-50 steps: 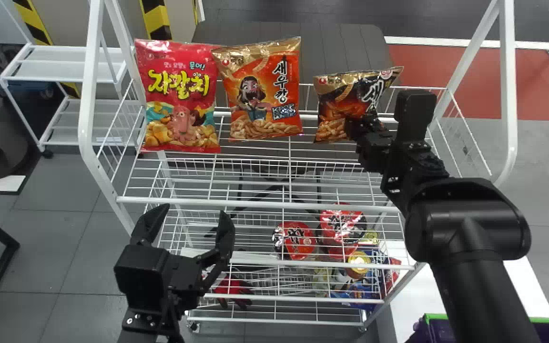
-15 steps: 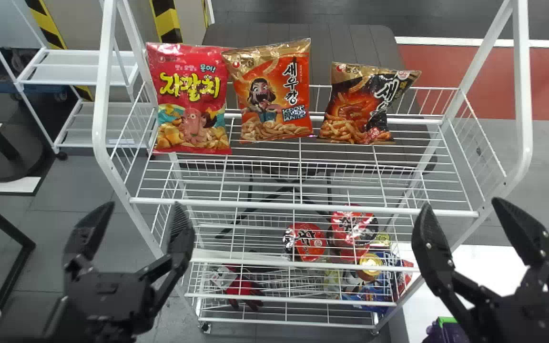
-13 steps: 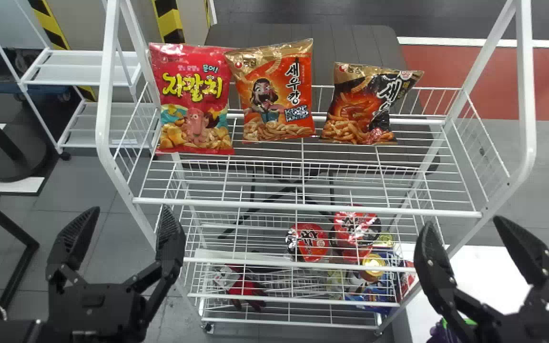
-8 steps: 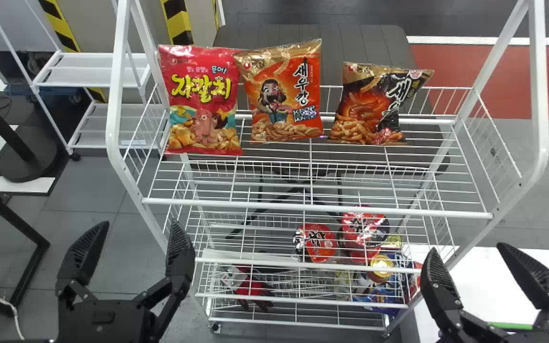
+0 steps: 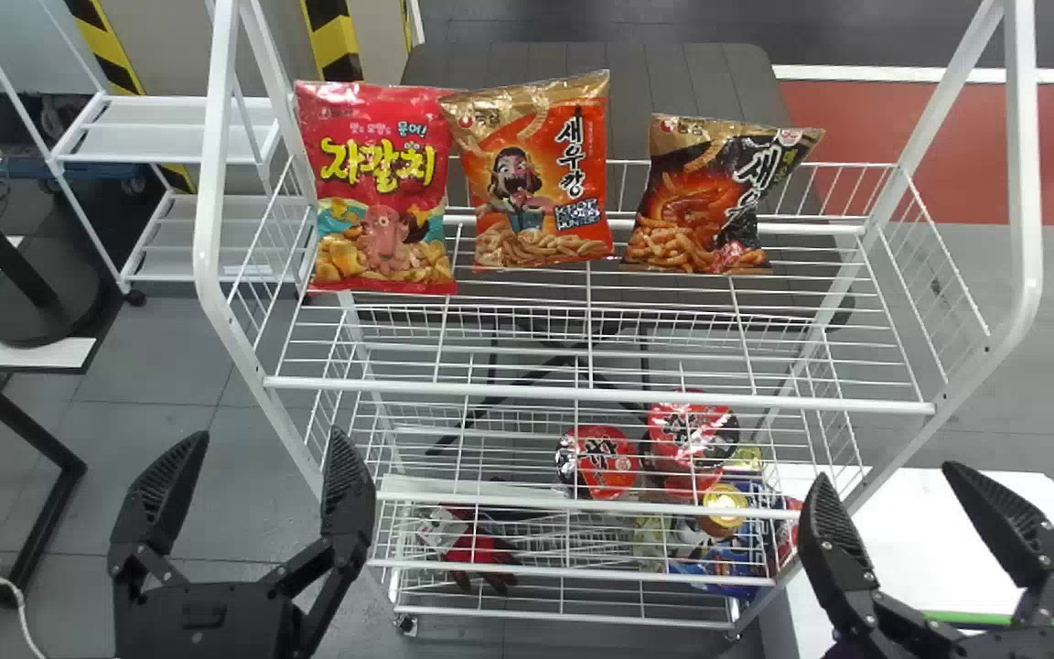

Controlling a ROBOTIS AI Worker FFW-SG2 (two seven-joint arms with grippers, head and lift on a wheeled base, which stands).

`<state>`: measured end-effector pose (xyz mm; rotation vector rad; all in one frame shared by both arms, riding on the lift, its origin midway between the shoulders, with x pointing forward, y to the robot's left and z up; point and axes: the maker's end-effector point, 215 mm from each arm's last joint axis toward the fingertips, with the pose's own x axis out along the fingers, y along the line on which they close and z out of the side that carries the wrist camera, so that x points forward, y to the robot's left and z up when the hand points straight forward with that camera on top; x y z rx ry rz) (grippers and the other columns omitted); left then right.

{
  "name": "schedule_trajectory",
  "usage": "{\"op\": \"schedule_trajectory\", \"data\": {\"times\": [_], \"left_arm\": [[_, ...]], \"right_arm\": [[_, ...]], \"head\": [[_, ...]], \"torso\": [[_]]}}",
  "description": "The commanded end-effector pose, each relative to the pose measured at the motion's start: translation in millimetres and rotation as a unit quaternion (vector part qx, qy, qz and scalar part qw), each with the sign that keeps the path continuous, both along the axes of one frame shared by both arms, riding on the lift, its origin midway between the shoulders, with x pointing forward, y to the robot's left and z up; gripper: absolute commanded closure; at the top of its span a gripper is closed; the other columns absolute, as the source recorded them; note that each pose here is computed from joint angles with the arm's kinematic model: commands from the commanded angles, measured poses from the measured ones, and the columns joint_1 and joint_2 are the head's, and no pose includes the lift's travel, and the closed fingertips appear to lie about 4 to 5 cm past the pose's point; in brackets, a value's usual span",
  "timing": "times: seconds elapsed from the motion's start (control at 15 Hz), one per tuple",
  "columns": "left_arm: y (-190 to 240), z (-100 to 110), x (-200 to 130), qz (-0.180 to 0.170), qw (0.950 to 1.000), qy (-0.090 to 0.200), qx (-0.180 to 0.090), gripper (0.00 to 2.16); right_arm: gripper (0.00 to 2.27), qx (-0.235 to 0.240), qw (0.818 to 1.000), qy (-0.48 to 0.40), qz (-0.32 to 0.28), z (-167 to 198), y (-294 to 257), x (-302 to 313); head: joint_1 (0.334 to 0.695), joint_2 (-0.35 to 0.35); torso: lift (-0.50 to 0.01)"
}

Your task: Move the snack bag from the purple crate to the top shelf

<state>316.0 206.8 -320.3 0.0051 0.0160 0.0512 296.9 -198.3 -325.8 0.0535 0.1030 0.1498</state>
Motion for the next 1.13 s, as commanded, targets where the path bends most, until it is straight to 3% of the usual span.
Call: {"op": "schedule_trajectory", "data": {"times": [0.0,1.07], "left_arm": [[0.5,0.2,-0.1,0.002,1.0,-0.001,0.002,0.14],[2.7,-0.3,0.0,0.003,1.0,0.0,0.006,0.14]], "right_arm": [[0.17,0.001,1.0,-0.002,0.001,0.8,0.1,-0.2],[0.17,0.004,1.0,0.001,-0.003,-0.8,2.1,0.9]], "head": [[0.695,0.016],[0.695,0.026]], "torso": [[0.001],[0.001]]}}
